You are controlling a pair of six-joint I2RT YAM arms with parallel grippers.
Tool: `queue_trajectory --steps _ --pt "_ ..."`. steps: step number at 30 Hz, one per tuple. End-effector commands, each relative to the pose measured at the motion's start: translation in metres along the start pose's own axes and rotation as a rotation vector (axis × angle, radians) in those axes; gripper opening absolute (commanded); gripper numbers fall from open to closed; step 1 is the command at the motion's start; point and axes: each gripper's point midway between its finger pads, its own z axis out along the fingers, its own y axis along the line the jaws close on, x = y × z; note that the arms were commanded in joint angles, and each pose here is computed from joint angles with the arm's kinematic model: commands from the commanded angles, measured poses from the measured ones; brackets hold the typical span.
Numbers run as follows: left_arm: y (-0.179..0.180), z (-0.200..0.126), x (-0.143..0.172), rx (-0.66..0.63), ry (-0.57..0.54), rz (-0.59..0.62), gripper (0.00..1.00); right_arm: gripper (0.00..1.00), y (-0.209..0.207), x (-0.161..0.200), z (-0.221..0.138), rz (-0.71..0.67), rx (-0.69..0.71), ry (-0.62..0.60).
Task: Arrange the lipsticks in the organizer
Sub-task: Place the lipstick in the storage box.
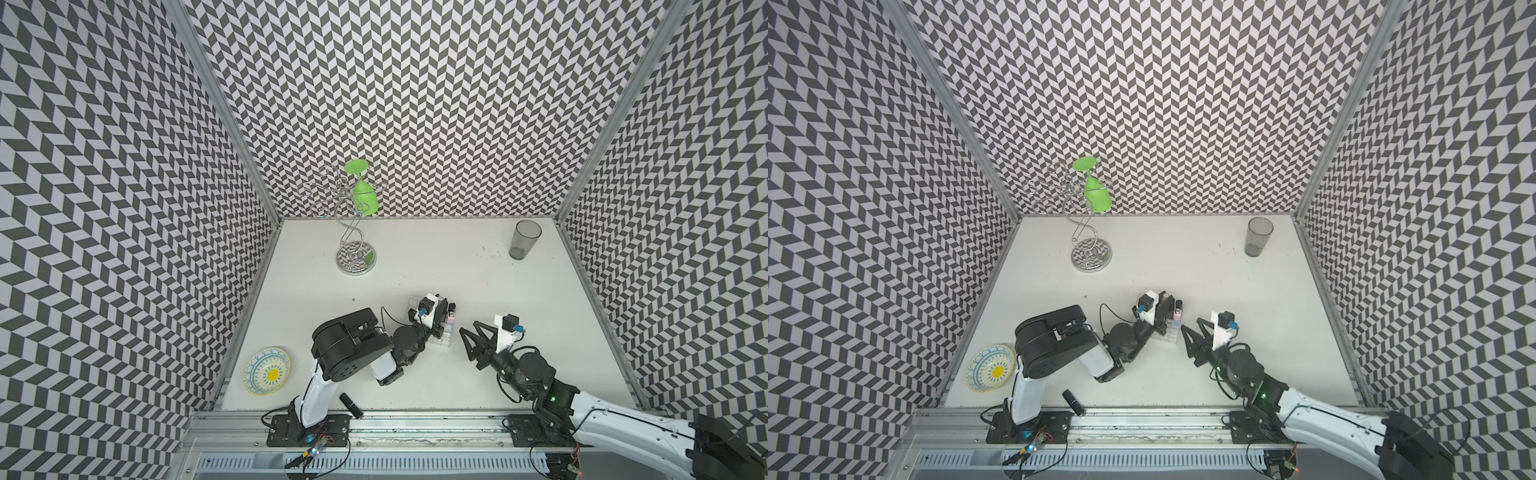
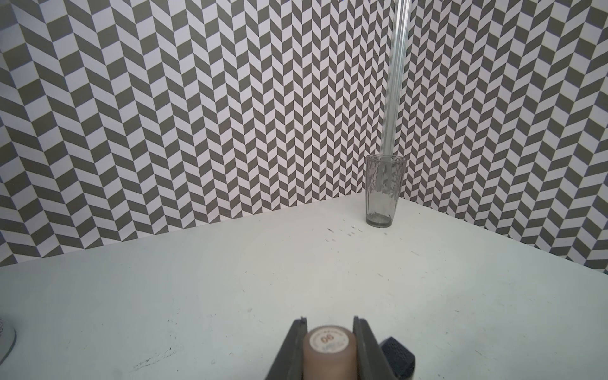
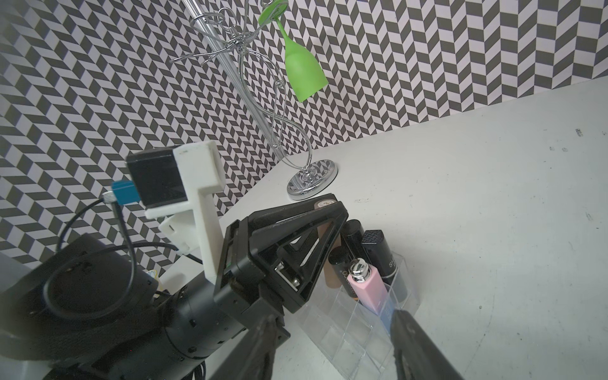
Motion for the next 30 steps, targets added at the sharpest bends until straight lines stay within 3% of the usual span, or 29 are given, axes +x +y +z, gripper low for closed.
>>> queue_trajectory --steps 1,6,9,24,28,30 --pt "0.013 -0.010 -0.052 -0.041 -0.222 -0.111 0.30 0.59 -0.028 0.039 -0.014 -0.028 0.043 0.057" --pt "0.014 -0.013 -0.055 -0.036 -0.223 -0.116 0.36 0.59 -0.028 0.038 -0.013 -0.027 0.043 0.056" --pt "0.014 -0.015 -0.061 -0.029 -0.234 -0.121 0.45 0.59 -0.028 0.036 -0.013 -0.028 0.049 0.052" --pt "0.015 -0.039 -0.104 0.032 -0.305 -0.176 0.48 0.59 -0.011 0.003 0.016 -0.079 0.026 0.016" --pt "0.039 -0.062 -0.109 -0.032 -0.293 -0.241 0.53 0.56 0.004 -0.003 0.043 -0.117 -0.011 0.090" --pt "0.046 -0.072 -0.109 -0.031 -0.270 -0.253 0.49 0.55 0.009 -0.014 0.047 -0.104 -0.018 0.070"
